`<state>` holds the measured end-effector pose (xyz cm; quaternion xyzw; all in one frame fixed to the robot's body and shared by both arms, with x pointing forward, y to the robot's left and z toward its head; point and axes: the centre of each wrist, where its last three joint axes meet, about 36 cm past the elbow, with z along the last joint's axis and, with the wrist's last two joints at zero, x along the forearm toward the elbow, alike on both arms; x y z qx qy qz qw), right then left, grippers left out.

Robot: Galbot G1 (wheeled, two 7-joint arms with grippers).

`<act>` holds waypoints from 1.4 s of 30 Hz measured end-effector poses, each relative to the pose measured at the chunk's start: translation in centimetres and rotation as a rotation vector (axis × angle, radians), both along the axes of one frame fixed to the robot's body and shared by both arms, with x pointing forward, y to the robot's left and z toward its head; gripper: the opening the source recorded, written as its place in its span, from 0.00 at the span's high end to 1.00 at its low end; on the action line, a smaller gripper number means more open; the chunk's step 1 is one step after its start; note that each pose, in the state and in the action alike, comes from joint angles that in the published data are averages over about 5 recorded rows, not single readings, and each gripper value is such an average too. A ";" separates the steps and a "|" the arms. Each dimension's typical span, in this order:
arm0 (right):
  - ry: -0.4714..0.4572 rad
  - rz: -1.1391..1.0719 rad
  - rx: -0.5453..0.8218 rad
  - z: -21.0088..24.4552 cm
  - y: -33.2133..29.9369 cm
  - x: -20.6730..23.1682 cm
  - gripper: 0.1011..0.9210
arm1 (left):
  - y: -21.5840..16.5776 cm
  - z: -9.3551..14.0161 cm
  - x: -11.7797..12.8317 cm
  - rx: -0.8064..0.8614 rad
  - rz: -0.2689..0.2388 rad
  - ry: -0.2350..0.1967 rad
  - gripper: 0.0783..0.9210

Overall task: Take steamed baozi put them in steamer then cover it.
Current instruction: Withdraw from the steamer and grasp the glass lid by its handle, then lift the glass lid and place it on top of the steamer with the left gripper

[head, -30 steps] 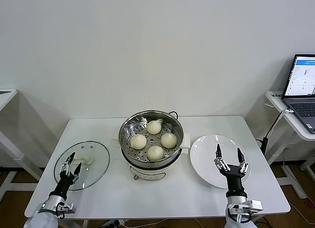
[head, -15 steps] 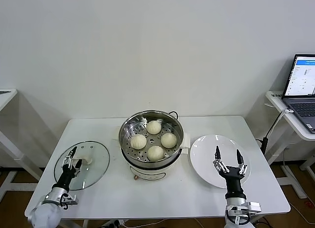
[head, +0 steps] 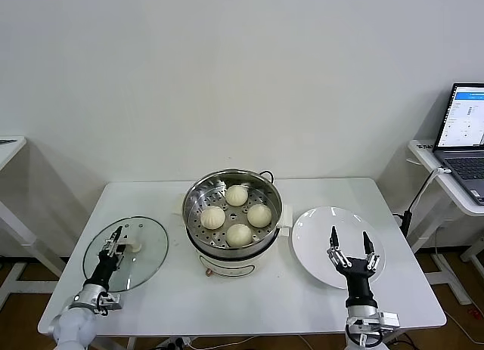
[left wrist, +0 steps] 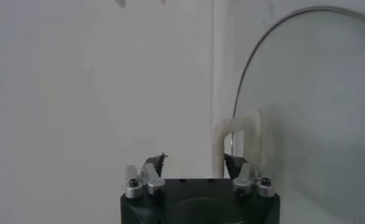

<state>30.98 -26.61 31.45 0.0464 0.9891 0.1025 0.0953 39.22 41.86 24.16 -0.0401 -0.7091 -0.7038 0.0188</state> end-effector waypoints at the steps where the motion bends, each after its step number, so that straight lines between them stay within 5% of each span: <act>1: 0.000 0.000 0.000 -0.1 0.0 0.0 0.12 | 0.0 -0.1 0.0 -0.001 0.000 0.002 0.55; 10: 0.001 -0.003 -0.004 -0.4 -0.1 0.0 0.12 | -0.2 -0.4 -0.1 -0.007 0.000 -0.005 0.84; 19: -0.004 -0.002 -0.001 -0.3 0.0 0.3 0.12 | -0.2 1.7 -0.7 -0.002 0.014 -0.071 0.87; 30: -0.013 0.003 0.005 -0.3 0.1 0.9 0.12 | 0.0 10.5 -3.0 0.055 0.077 -0.188 0.87; 42: -0.026 -0.010 -0.002 -0.3 -0.5 0.9 0.12 | -7.8 20.7 -3.4 0.039 0.078 -0.215 0.87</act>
